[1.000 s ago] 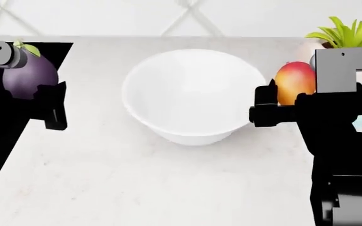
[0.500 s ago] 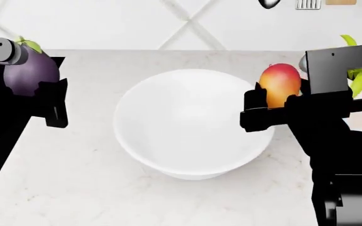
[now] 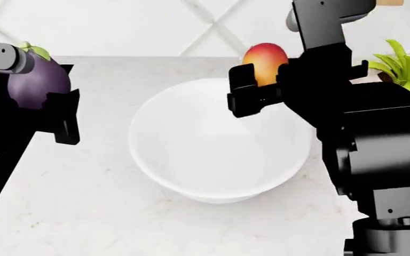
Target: Pick the eggplants and mangos from the sink and place them in one bowl. Place the bell pepper in the other bowl. Then turn off the sink faucet.
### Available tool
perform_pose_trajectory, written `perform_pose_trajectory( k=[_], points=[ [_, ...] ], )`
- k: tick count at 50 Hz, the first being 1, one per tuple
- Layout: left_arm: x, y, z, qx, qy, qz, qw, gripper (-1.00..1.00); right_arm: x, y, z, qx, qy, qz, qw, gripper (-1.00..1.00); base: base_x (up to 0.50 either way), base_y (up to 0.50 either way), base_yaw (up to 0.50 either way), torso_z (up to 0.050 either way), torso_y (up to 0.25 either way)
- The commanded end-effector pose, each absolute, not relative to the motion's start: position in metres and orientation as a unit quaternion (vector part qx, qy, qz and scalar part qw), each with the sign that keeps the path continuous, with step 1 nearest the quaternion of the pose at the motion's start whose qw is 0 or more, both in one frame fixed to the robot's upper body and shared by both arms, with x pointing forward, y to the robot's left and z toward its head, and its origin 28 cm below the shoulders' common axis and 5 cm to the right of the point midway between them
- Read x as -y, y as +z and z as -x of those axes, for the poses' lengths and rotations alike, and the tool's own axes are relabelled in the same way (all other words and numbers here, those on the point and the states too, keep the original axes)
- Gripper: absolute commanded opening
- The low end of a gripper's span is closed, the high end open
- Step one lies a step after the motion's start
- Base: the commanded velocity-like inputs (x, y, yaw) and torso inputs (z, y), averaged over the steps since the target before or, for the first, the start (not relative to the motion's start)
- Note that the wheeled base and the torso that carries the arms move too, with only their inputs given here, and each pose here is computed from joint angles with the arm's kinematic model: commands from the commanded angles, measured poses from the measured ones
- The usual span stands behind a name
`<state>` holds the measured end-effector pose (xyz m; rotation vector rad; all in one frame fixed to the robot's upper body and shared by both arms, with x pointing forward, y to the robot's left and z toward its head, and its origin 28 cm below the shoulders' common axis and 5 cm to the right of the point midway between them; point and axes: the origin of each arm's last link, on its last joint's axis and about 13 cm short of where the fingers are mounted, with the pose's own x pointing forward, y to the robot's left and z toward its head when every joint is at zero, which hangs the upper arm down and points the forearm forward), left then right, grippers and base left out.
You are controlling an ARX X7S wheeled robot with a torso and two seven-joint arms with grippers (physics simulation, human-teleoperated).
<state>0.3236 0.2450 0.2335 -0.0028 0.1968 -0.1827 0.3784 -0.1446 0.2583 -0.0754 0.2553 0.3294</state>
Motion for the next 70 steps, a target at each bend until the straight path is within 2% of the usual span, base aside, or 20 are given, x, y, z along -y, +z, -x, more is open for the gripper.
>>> perform_pose_trajectory(
  k=[1, 13, 33, 49, 63, 64, 70],
  points=[
    [-0.242, 0.233, -0.327, -0.087, -0.096, 0.018, 0.991, -1.0, 0.114, 0.305, -0.39, -0.111, 0.194, 0.051, 0.973, -1.0, 0.0, 0.0, 0.0, 0.0, 0.0],
    [-0.244, 0.231, -0.328, -0.089, -0.096, 0.02, 0.991, -1.0, 0.106, 0.276, -0.398, -0.206, 0.219, 0.075, 0.951, -1.0, 0.0, 0.0, 0.0, 0.0, 0.0],
    [-0.247, 0.228, -0.325, -0.091, -0.093, 0.025, 0.991, -1.0, 0.101, 0.236, -0.419, -0.289, 0.231, 0.081, 0.926, -1.0, 0.0, 0.0, 0.0, 0.0, 0.001],
    [-0.244, 0.225, -0.329, -0.094, -0.095, 0.026, 0.991, -1.0, 0.093, 0.213, -0.415, -0.334, 0.241, 0.079, 0.908, -1.0, 0.0, 0.0, 0.0, 0.0, 0.001],
    [-0.246, 0.223, -0.328, -0.096, -0.096, 0.028, 0.99, -1.0, 0.09, 0.212, -0.414, -0.337, 0.236, 0.08, 0.908, -1.0, 0.0, 0.0, 0.0, 0.001, 0.001],
    [-0.246, 0.223, -0.329, -0.095, -0.096, 0.028, 0.99, -1.0, 0.091, 0.213, -0.414, -0.335, 0.236, 0.078, 0.909, 1.0, 0.0, 0.0, 0.0, 0.0, 0.0],
    [-0.247, 0.228, -0.33, -0.091, -0.095, 0.031, 0.991, -1.0, 0.09, 0.215, -0.414, -0.335, 0.234, 0.072, 0.91, 1.0, 0.0, 0.0, 0.0, 0.0, 0.0]
  ],
)
